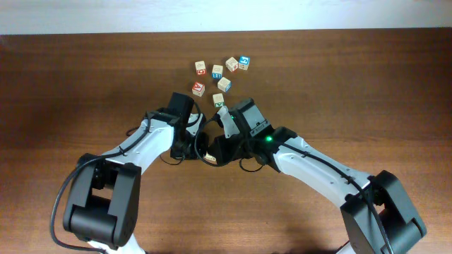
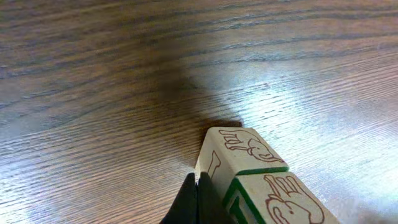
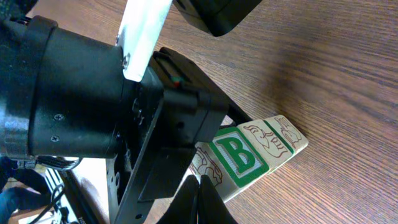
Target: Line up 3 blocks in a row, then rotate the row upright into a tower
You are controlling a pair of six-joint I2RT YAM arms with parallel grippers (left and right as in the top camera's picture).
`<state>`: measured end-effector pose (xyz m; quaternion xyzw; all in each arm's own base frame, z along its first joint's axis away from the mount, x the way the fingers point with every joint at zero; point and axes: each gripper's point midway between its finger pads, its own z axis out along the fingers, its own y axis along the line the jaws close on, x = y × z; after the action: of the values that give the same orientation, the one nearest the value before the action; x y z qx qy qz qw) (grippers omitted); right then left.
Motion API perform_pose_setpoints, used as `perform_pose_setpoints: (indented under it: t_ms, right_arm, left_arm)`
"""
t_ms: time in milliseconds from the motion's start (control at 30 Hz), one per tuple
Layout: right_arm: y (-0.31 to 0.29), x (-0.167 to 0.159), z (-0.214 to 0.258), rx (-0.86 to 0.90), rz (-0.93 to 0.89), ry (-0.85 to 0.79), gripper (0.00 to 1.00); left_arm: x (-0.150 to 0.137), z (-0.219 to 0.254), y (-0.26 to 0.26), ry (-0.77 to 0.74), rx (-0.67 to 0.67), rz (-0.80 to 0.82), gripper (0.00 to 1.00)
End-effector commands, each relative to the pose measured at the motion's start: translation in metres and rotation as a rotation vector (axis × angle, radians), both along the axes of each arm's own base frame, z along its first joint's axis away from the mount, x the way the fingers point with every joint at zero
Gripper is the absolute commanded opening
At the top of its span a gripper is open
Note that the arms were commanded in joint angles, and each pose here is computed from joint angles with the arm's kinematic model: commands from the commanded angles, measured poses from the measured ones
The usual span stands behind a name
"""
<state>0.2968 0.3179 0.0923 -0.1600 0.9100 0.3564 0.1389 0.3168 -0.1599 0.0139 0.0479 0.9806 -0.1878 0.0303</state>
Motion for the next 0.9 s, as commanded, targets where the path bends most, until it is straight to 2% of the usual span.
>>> perform_pose_setpoints:
  t_ms: [0, 600, 800, 867]
  right_arm:
    - [-0.001, -0.002, -0.007, -0.023, -0.001, 0.008, 0.04]
    - [-0.027, 0.018, -0.015, -0.087, -0.094, -0.003, 0.04]
    - [-0.027, 0.018, -0.015, -0.090, -0.094, -0.007, 0.04]
    - [-0.027, 0.019, -0.015, -0.089, -0.094, -0.007, 0.04]
  left_arm:
    - [-0.001, 0.004, -0.010, 0.015, -0.048, -0.007, 0.00]
    - [0.003, 0.002, -0.004, -0.002, -0.011, 0.001, 0.00]
    - [0.017, 0.015, -0.005, -0.035, -0.018, 0.008, 0.00]
    - [0.027, 0.020, 0.010, -0.042, 0.020, 0.045, 0.00]
